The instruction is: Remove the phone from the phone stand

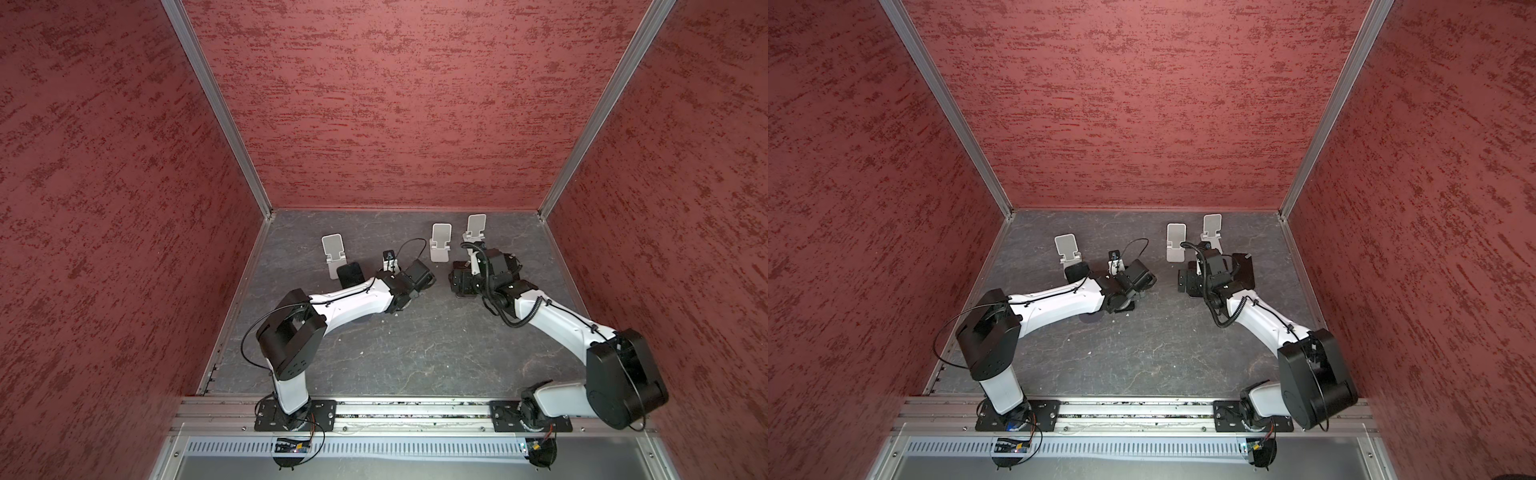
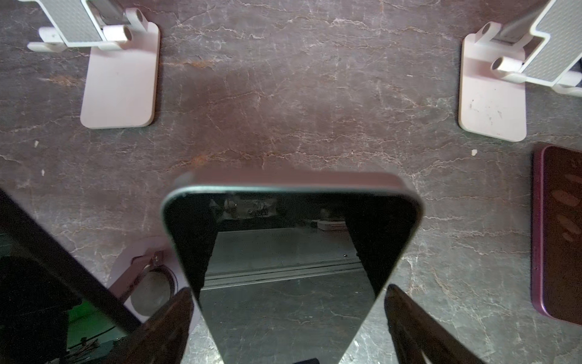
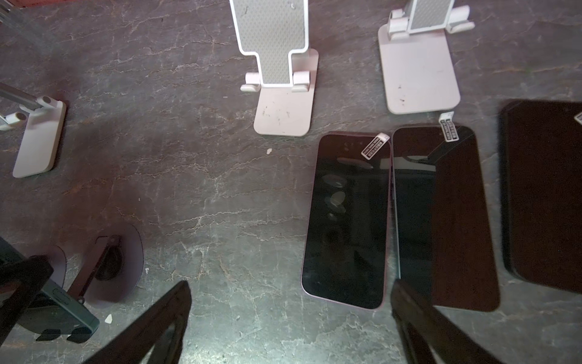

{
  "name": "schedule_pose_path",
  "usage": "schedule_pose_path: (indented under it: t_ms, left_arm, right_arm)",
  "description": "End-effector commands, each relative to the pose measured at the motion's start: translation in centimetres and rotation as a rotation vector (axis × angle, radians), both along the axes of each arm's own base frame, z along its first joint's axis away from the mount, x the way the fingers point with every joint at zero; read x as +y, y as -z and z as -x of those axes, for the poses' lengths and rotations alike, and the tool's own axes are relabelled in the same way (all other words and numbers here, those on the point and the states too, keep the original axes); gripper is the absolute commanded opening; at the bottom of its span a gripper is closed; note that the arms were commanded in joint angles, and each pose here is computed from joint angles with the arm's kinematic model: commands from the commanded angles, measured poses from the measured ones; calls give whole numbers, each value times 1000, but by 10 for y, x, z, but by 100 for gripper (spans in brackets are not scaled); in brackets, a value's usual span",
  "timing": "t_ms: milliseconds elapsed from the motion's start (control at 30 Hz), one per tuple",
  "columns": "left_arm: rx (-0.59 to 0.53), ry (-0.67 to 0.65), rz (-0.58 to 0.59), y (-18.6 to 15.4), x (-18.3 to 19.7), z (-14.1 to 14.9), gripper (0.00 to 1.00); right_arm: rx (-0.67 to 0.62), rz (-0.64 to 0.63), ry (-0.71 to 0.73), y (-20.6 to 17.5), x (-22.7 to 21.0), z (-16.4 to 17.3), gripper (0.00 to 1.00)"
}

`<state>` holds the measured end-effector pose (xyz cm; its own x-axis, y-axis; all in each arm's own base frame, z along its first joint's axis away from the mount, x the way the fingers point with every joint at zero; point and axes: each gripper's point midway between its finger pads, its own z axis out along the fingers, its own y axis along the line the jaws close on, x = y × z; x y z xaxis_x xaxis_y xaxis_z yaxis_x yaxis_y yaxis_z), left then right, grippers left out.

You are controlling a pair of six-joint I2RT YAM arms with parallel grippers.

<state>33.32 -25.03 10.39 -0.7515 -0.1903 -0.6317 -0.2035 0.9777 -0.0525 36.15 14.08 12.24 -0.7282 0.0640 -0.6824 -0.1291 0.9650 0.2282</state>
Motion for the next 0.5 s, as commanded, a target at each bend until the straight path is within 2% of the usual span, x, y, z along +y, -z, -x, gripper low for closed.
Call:
schedule_pose_path:
  t_ms: [0, 467]
  left_arm:
    - [-6, 1, 10, 5, -5, -6, 93]
    - [-6, 6, 9, 14, 2, -5, 90]
  right_arm:
    - [-3, -13, -21, 2, 6, 0, 99]
    - [8, -7, -23, 5, 6, -2, 99]
